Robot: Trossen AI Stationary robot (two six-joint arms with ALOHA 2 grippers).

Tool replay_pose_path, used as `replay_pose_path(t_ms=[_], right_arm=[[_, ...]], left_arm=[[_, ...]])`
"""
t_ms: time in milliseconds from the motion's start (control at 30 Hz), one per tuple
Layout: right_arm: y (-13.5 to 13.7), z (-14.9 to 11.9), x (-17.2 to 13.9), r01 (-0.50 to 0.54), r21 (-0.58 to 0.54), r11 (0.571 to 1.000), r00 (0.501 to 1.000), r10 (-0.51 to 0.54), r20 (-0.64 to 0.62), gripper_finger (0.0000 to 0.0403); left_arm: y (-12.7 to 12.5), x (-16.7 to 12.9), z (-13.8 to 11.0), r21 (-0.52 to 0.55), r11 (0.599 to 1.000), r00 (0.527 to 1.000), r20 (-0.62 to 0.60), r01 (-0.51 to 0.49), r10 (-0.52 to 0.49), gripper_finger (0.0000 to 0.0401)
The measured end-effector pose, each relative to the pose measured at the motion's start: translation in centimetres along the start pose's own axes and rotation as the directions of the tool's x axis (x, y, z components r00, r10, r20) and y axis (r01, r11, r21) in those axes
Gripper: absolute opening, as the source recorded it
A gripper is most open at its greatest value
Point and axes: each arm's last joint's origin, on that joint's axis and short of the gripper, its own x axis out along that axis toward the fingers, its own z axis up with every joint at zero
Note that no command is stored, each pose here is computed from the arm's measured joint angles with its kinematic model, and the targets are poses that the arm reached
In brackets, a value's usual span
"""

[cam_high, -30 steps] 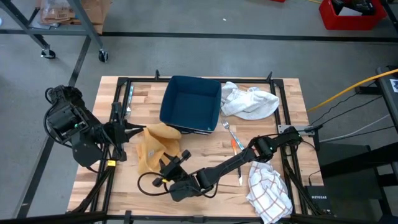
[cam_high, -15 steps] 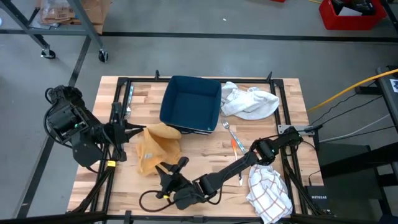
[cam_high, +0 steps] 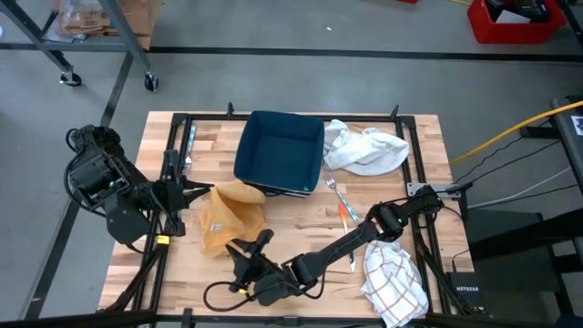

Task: Fold towel
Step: Fold the yellow towel

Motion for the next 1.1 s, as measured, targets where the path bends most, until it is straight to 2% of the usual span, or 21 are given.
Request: replay_pose_path(t_ms=[467, 1100], right_arm=[[-0.1, 0.5, 0.0, 0.007, -0.2, 0.98, 1.0, -0.001, 0.03, 0.0101], [0.5, 0.6, -0.9, -0.038, -0.228, 0.973, 0.998, 0.05, 0.047, 0.0101]], left_arm=[[-0.1, 0.0, 0.4, -0.011, 1.0, 1.0, 0.025, 0.008, -0.007, 0.0001], [-0.1, 0.0, 0.4, -0.028, 1.0, 1.0, 0.025, 0.01, -0.009, 0.0001]])
